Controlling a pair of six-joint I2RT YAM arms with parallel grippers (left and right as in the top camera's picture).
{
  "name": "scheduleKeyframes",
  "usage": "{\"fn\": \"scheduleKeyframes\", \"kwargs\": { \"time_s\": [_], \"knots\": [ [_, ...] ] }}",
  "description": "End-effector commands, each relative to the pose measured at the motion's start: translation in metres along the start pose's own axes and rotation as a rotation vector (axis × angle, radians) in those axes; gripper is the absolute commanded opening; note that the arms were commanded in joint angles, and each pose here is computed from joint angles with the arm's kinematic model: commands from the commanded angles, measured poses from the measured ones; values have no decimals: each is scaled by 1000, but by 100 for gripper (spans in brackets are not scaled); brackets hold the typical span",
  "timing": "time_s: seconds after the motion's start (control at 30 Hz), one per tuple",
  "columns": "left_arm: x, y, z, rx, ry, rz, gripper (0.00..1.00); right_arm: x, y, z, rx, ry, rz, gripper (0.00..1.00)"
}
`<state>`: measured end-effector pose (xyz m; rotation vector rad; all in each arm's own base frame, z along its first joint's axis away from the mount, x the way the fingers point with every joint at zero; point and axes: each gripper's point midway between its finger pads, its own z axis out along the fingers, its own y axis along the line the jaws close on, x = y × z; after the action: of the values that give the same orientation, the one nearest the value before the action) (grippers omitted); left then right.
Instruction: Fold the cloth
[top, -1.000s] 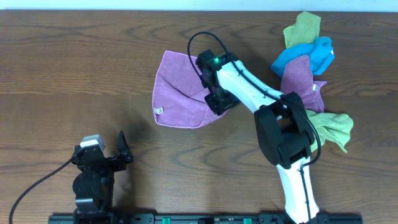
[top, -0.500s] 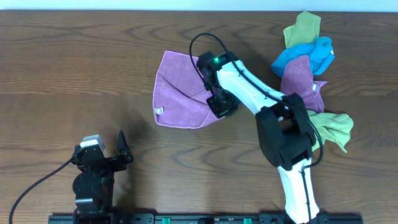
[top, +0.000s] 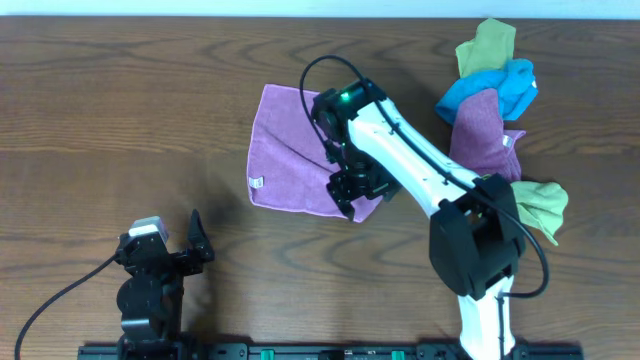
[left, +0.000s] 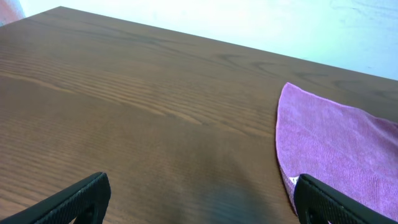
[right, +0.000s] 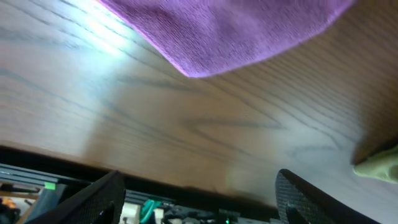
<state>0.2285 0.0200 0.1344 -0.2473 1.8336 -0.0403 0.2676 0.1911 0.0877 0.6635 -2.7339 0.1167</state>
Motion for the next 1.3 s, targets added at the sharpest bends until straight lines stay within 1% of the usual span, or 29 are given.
{"fn": "scheduleKeyframes", "kwargs": {
  "time_s": [0.0,0.03,0.1,0.13,0.17,0.2,0.27,0.33,0.4,0.47,0.53,0.63,0.73,0.87,0.9,0.93,1.0,1.1,1.17,1.27],
  "knots": [
    [11,0,3,4,26,16,95,-17,6,-5,-26,-77,-16,75],
    [11,0,3,3,26,16,95,-27,7,-6,-30,-119,-19,71],
    [12,0,3,4,26,16,95,-50,5,-6,-13,-211,-20,60],
    [12,0,3,3,26,16,95,-57,4,-6,-6,-238,-20,56],
    [12,0,3,4,26,16,95,-60,4,-6,-3,-252,-20,56],
    [11,0,3,4,26,16,95,-62,3,-5,-2,-257,-20,57],
    [12,0,3,4,26,16,95,-60,3,-4,-4,-247,-28,62],
    [12,0,3,4,26,16,95,-56,5,-3,-7,-234,-29,64],
    [12,0,3,4,26,16,95,-55,8,-2,14,-230,-43,69],
    [11,0,3,4,26,16,95,-55,11,0,46,-232,-104,75],
    [11,0,3,4,26,16,95,-53,14,2,76,-224,-167,79],
    [11,0,3,4,26,16,95,-49,3,6,196,-209,-181,81],
    [11,0,3,4,26,16,95,-38,3,20,280,-163,-206,80],
    [11,0,3,4,26,16,95,-24,-2,26,471,-165,-128,81],
    [11,0,3,4,26,16,95,-20,2,25,476,-171,-127,81],
    [11,0,3,4,26,16,95,-16,7,22,462,-185,-127,81],
    [12,0,3,4,26,16,95,-5,12,2,435,-262,-93,81],
    [12,0,3,4,26,16,96,15,7,-17,394,-376,-38,84],
    [12,0,3,3,26,16,95,33,0,-14,375,-421,1,84],
    [11,0,3,3,26,16,95,54,-9,3,346,-474,55,86]
  ]
}}
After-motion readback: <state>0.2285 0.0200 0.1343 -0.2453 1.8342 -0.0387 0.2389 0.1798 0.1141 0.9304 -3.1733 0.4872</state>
